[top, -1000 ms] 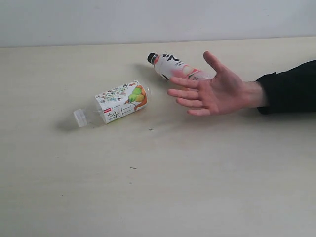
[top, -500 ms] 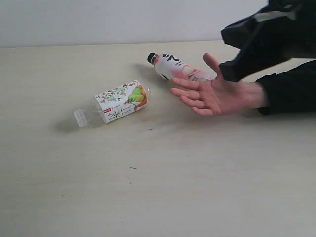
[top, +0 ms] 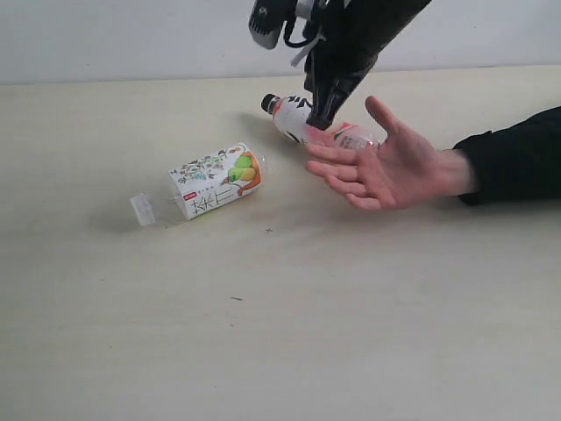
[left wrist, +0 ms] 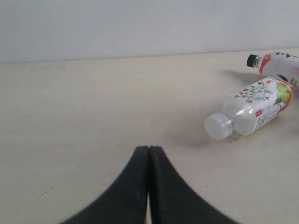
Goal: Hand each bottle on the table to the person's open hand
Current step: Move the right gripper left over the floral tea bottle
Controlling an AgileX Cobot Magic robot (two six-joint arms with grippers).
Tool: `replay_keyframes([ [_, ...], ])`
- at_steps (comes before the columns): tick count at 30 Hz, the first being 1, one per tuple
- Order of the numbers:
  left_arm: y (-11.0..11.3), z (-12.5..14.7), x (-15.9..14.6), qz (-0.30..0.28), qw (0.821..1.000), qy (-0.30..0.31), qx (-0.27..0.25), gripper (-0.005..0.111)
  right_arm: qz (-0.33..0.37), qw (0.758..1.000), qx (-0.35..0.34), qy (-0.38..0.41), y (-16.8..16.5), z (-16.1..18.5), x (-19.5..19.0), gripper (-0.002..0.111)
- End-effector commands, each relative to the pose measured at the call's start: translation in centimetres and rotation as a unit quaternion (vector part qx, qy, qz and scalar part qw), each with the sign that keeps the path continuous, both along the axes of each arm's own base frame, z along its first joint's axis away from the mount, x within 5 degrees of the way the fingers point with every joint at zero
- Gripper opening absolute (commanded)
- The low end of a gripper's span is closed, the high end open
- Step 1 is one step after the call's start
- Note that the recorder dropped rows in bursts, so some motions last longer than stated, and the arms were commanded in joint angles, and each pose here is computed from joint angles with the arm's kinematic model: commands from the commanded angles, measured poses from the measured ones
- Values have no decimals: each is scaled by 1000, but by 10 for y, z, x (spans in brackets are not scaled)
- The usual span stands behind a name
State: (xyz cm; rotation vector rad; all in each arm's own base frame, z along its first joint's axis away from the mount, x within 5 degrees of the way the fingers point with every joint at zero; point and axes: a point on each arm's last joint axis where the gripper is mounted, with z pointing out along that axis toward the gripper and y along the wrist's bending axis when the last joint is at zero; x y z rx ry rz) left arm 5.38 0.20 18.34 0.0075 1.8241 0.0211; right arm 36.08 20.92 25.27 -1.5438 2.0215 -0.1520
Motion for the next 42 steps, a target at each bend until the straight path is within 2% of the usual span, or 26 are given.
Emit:
replay_keyframes([
  [1,0,0,0,2,1000,-4,0,3,53,998,-45,5,15,-20,11,44],
  [2,0,0,0,2,1000,-4,0,3,79,995,-53,-4,21,-22,9,53],
  [4,0,0,0,2,1000,-4,0,3,96,995,-34,-12,36,-23,4,61],
  [6,0,0,0,2,1000,-4,0,3,123,992,-26,-17,45,-22,-1,63],
  [11,0,0,0,2,1000,-4,0,3,229,969,-77,-49,61,-26,-10,77],
  [20,0,0,0,2,1000,-4,0,3,291,948,-108,-67,81,-64,-7,79],
  [24,0,0,0,2,1000,-4,0,3,308,941,-118,-69,85,-77,-6,85],
  [31,0,0,0,2,1000,-4,0,3,303,942,-100,-110,92,-77,-1,90],
  [42,0,0,0,2,1000,-4,0,3,288,950,-87,-86,93,-91,-1,90],
])
